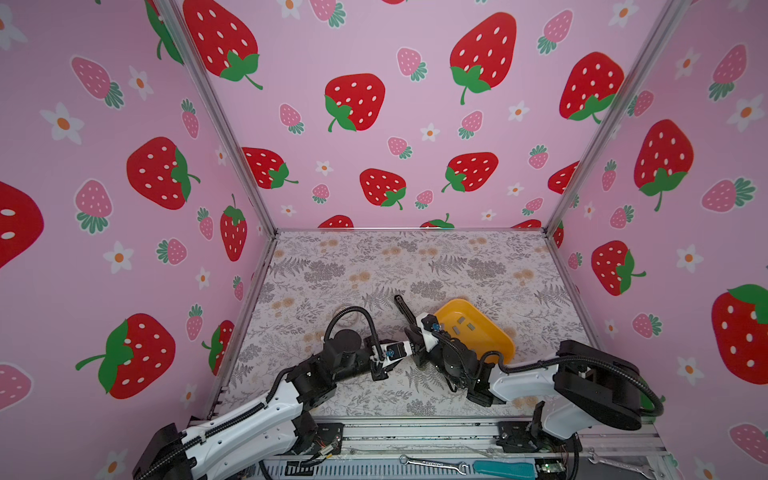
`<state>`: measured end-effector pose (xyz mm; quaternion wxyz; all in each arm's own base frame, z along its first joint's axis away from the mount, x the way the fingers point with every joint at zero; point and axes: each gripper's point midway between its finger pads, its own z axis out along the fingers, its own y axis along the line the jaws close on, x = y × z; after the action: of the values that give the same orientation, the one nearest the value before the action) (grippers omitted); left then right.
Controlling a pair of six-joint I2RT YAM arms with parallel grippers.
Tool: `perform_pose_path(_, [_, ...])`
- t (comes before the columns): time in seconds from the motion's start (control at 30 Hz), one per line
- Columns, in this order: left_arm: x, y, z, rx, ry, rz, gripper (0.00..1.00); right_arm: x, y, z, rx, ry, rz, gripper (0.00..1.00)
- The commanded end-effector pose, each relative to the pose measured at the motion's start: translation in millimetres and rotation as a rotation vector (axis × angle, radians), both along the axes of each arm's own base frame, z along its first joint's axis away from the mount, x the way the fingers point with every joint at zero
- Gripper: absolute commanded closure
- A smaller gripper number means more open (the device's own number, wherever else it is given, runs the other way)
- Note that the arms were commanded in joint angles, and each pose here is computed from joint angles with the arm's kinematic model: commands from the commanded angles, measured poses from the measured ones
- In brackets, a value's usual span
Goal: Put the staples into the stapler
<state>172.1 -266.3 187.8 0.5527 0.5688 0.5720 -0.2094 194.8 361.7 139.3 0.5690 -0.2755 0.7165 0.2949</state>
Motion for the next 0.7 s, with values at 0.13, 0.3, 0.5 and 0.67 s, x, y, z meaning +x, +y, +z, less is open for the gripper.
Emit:
perform_pose_path(0.13, [3.5, -7.3, 37.6, -0.099, -0.05, -0.01, 1.0, -2.0, 2.4, 9.5, 0.027, -0.004, 0.009, 0.77])
perform_pose_path(0.3, [7.4, -3.3, 36.5, -0.116, -0.029, 0.026, 1.0, -14.3, -0.7, 16.8, 0.057, -0.047, 0.08, 0.73])
perform_pose_path(0.5, [14.7, 3.8, 38.6, -0.129, 0.034, 0.041, 1.0, -11.7, -29.1, 29.8, 0.019, -0.166, 0.034, 0.64])
perform_pose_path(0.67, [17.4, 5.3, 32.3, -0.144, 0.128, 0.005, 1.0, -13.2, -50.3, 33.8, -0.022, -0.253, 0.039, 0.57])
